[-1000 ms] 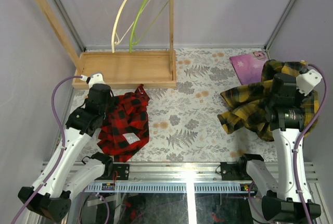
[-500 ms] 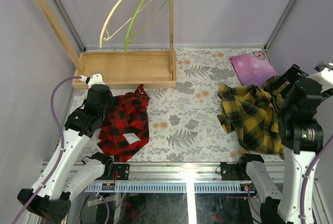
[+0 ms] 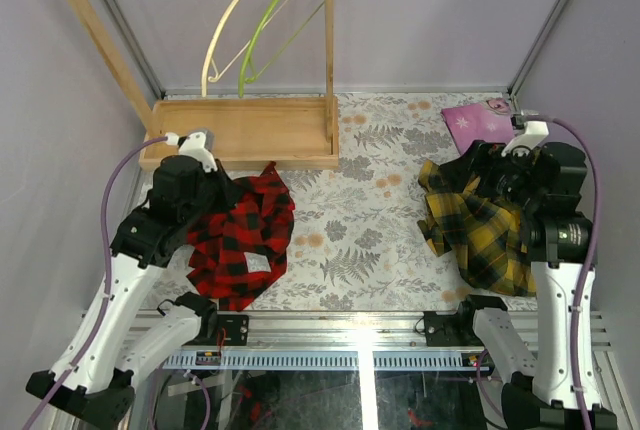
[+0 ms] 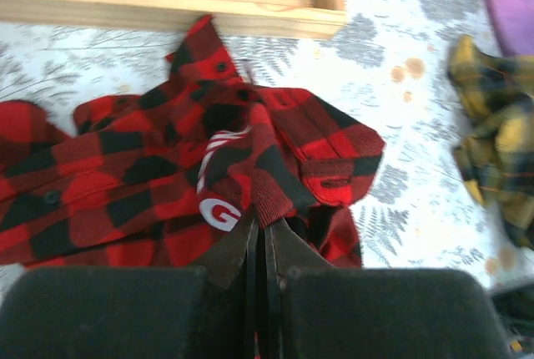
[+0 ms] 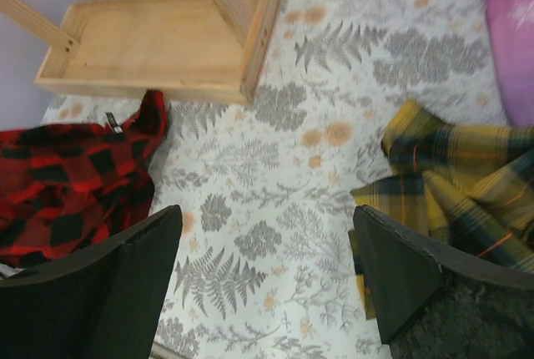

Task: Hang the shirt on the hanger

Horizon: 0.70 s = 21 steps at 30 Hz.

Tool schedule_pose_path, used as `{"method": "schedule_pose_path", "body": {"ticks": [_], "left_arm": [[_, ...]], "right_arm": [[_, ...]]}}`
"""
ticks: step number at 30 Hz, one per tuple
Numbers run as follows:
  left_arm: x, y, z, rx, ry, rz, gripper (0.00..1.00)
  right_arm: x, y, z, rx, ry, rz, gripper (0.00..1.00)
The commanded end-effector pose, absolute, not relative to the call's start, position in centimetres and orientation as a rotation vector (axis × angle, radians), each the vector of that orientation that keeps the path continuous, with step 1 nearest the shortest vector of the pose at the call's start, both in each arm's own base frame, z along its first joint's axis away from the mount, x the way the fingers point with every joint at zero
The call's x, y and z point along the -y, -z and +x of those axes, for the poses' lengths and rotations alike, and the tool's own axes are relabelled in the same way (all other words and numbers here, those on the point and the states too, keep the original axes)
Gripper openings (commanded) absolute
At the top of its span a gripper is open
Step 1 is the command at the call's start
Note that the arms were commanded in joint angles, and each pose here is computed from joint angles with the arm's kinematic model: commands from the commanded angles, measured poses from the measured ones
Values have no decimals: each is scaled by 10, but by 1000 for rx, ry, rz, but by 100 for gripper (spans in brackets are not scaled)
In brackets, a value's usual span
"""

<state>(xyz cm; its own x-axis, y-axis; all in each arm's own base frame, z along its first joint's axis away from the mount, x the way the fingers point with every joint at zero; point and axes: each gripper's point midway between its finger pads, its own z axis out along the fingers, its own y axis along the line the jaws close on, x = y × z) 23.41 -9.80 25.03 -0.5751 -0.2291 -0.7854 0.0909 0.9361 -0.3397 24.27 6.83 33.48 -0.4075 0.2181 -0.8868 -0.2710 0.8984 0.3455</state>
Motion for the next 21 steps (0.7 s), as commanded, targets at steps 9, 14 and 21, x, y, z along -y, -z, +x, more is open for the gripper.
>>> {"method": "schedule_pose_path", "body": {"ticks": [9,14,21], "left_arm": [[249,-380,204,-1967,734,204,0],[325,-437,183,-1900,715,376,0],[350,-535,163,-1700,852,405,0]], "right_arm": [[-49,-298,240,-1954,-462,166,92],[-27,-289,237,-1937,-346,290,93],[-3,-285,229,-1931,-199,361,94]]}}
